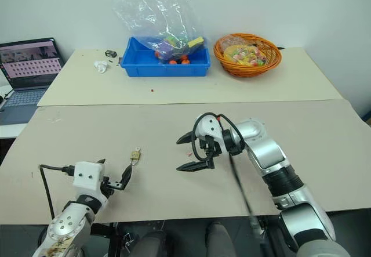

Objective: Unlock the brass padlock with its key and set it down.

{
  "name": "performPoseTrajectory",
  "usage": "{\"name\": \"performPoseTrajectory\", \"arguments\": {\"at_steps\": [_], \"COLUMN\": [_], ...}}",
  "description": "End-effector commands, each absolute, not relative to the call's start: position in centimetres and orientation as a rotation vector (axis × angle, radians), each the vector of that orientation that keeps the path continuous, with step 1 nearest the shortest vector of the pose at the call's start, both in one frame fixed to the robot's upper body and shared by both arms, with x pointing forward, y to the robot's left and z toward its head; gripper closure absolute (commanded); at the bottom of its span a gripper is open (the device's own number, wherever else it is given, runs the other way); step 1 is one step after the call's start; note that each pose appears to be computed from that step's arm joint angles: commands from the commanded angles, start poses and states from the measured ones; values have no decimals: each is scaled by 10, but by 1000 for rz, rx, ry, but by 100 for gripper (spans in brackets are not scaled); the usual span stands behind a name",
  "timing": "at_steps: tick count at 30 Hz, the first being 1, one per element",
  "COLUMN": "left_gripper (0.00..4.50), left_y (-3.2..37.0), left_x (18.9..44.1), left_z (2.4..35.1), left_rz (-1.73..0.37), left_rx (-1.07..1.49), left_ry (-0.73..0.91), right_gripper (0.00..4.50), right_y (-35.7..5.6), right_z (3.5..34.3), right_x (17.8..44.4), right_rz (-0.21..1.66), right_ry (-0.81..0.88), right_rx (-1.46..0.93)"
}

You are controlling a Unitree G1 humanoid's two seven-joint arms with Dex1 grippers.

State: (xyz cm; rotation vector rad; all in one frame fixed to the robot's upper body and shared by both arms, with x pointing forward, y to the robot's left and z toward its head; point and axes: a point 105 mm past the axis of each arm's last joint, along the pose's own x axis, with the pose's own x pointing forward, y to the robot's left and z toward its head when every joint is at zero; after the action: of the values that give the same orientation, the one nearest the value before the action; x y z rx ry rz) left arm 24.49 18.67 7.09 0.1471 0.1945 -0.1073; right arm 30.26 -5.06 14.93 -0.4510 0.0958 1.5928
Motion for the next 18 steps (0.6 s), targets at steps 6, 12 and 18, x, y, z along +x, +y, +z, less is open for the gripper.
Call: {"name": "performPoseTrajectory", "arguments": {"at_steps": [6, 12, 18], "left_gripper": [7, 7, 7], "left_y": [153, 158, 165], "left_x": [266, 277, 278], "left_z": [74, 68, 62], "left_rz": [-238, -212, -149], "left_rx": [141, 143, 133], "left_ry": [137, 158, 202], "right_gripper": [0, 0, 0], "right_y": [-46, -46, -49], "right_z": [168, 172, 179], "right_x": [310, 309, 307], "right_rz": [1543, 1519, 1496], "right_ry": [18, 0, -14], "right_rx": [-488, -474, -446]}}
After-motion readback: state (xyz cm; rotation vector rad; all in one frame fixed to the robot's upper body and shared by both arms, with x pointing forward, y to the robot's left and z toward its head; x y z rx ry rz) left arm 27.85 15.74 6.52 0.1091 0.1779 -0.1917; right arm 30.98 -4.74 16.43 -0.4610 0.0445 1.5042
